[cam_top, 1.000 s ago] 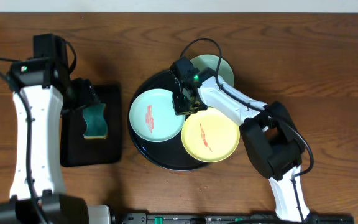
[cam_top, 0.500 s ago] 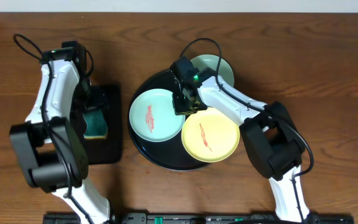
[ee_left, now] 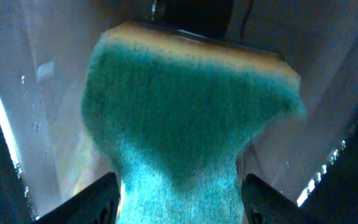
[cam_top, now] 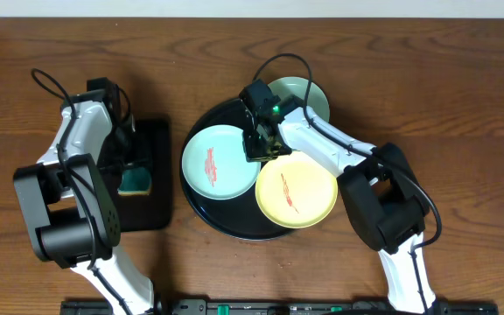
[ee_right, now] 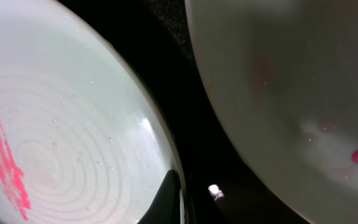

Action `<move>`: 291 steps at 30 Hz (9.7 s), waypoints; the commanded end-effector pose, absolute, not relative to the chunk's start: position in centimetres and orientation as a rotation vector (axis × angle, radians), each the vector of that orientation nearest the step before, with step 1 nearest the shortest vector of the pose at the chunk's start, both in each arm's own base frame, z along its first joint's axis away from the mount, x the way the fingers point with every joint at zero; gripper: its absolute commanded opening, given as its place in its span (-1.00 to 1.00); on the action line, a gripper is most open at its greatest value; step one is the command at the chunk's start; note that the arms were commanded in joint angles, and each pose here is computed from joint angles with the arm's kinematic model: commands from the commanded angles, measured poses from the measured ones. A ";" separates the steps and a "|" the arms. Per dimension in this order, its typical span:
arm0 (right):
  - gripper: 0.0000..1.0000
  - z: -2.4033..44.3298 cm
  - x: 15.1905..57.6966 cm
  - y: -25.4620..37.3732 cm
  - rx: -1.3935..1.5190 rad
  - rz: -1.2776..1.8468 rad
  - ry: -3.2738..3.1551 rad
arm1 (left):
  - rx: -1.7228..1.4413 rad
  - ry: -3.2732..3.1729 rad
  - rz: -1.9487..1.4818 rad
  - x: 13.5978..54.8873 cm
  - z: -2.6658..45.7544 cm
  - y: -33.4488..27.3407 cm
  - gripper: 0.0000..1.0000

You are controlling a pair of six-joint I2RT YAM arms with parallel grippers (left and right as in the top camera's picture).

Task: Clean dirty plates on tray and stack at the side
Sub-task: 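Grasp the green-yellow sponge with the left gripper and lift it, then scrub the left green plate with the sponge while right gripper holds it, then lift the sponge back toward the black sponge tray with the left gripper, then lift the cleaned green plate with the right gripper and place it right of tray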

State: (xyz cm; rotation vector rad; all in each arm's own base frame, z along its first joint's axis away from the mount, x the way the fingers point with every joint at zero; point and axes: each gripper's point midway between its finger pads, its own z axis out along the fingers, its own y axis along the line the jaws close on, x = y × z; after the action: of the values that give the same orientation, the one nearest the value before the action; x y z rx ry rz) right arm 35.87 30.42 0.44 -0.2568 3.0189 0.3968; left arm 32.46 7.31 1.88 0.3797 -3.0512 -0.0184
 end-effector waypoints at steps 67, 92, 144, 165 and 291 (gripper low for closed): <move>-0.98 -2.7 35.1 29.6 -0.300 0.327 3.083 | 0.628 -3.258 0.112 34.3 9.0 -2.1 -0.85; -0.98 -2.9 35.1 29.0 -0.287 0.404 3.106 | 0.413 -3.112 0.201 34.3 -0.1 -11.5 -0.85; -0.98 -2.9 35.1 29.2 -0.332 0.408 3.092 | 0.238 -3.065 0.193 32.3 -0.2 -12.4 -0.85; -0.98 -2.9 35.2 29.3 -0.332 0.410 3.089 | 0.270 -3.042 0.082 31.4 -0.2 -11.3 -0.85; -0.98 22.1 34.9 28.9 -0.420 -0.622 2.036 | 0.993 -3.317 -0.281 31.9 16.0 6.3 -0.85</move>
State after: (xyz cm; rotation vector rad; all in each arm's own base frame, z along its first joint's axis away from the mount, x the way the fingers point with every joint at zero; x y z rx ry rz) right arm 34.28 29.61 22.34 -0.4250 1.9544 -0.7054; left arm 32.04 5.78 16.20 0.9635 -3.3335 -0.2460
